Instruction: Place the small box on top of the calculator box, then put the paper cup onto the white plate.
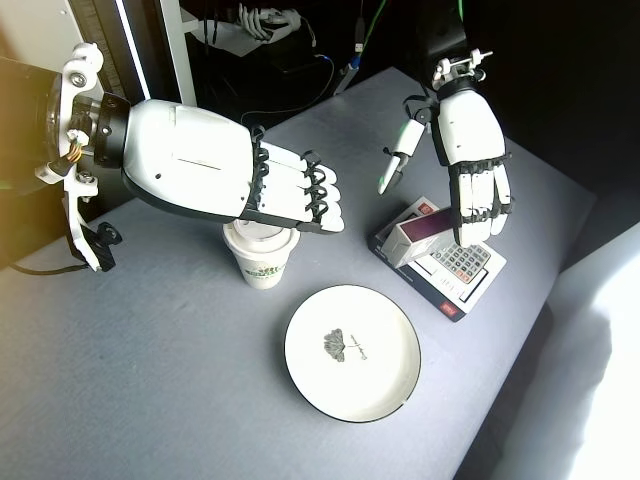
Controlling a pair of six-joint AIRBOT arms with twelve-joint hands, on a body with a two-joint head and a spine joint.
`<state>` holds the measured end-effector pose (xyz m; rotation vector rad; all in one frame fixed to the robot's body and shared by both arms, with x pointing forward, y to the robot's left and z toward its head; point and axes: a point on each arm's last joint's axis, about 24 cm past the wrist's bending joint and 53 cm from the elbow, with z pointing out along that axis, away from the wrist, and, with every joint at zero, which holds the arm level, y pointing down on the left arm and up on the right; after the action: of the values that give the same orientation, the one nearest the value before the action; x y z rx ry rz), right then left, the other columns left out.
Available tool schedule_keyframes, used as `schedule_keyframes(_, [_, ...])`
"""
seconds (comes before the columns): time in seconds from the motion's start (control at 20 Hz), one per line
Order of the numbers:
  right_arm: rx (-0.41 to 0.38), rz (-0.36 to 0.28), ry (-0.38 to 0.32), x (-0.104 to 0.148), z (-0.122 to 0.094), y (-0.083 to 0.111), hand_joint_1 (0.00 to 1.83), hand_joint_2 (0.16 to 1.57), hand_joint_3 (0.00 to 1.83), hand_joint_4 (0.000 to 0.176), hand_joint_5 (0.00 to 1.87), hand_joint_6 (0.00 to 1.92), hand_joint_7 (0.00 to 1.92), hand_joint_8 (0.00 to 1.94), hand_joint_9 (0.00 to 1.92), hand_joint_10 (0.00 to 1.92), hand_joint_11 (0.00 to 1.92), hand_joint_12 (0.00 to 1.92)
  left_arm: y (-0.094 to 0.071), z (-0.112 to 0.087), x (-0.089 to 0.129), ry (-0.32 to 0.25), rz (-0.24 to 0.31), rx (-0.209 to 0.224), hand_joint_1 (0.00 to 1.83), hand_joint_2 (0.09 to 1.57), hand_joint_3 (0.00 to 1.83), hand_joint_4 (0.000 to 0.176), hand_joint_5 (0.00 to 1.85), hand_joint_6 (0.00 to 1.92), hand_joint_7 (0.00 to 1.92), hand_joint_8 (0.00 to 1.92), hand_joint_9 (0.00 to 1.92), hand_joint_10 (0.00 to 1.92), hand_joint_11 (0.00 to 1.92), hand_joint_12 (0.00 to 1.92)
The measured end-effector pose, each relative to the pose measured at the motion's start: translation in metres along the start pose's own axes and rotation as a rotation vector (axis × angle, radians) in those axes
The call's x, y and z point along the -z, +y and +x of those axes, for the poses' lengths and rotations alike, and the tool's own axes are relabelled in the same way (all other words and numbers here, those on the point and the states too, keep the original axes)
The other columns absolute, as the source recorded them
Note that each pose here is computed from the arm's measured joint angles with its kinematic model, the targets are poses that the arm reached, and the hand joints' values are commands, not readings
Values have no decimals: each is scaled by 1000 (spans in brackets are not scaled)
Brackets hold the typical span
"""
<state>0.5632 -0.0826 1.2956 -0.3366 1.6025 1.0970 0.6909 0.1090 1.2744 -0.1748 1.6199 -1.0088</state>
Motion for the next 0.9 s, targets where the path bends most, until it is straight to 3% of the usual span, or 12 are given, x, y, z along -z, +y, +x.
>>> schedule_keyframes(0.1, [-6, -19, -3, 1, -2, 2, 1109, 795, 13, 0, 0, 0, 0, 0, 0, 0, 4, 3, -6, 9, 8, 17, 35, 6, 343, 1008, 2, 0, 220, 1, 274, 2, 262, 3, 0, 541])
schedule_keyframes(0.25, [-25, -40, -1, 1, -1, 7, 1161, 795, 11, 0, 0, 0, 0, 0, 0, 0, 5, 2, -14, 23, 25, 61, 80, -21, 323, 1014, 2, 0, 211, 3, 265, 2, 249, 3, 0, 510])
schedule_keyframes(0.45, [-47, -42, -8, 1, -3, 7, 1219, 807, 14, 0, 0, 0, 0, 0, 0, 0, 8, 4, -22, 34, 56, 98, 161, -71, 350, 1023, 2, 0, 248, 9, 311, 10, 299, 15, 0, 621])
schedule_keyframes(0.6, [-47, -47, -9, 1, -3, 8, 1251, 853, 25, 0, 0, 0, 0, 0, 0, 0, 48, 33, -34, 40, 75, 118, 240, -109, 269, 1063, 10, 0, 262, 2, 321, 0, 303, 4, 0, 614])
schedule_keyframes(0.65, [-48, -49, -10, 1, -4, 9, 1250, 881, 0, 0, 0, 0, 0, 0, 0, 0, 9, 177, -36, 43, 80, 130, 255, -122, 246, 1076, 13, 0, 270, 5, 322, 1, 309, 5, 0, 615])
schedule_keyframes(0.75, [-50, -48, -9, 1, -3, 8, 1298, 905, 0, 0, 0, 0, 0, 0, 0, 0, 0, 261, -37, 52, 94, 168, 283, -163, 146, 1114, 11, 0, 282, 6, 327, 3, 317, 5, 0, 640])
schedule_keyframes(0.85, [-53, -47, -3, 1, -1, 8, 1302, 911, 2, 0, 0, 0, 0, 0, 0, 0, 0, 263, -38, 57, 101, 191, 298, -190, 121, 1125, 13, 0, 277, 2, 325, 2, 313, 3, 0, 644])
schedule_keyframes(0.9, [-54, -43, 14, 1, 5, 6, 1337, 913, 2, 0, 0, 0, 0, 0, 0, 0, 0, 244, -42, 59, 104, 199, 315, -198, 90, 1143, 12, 0, 239, 1, 278, 1, 267, 1, 0, 537])
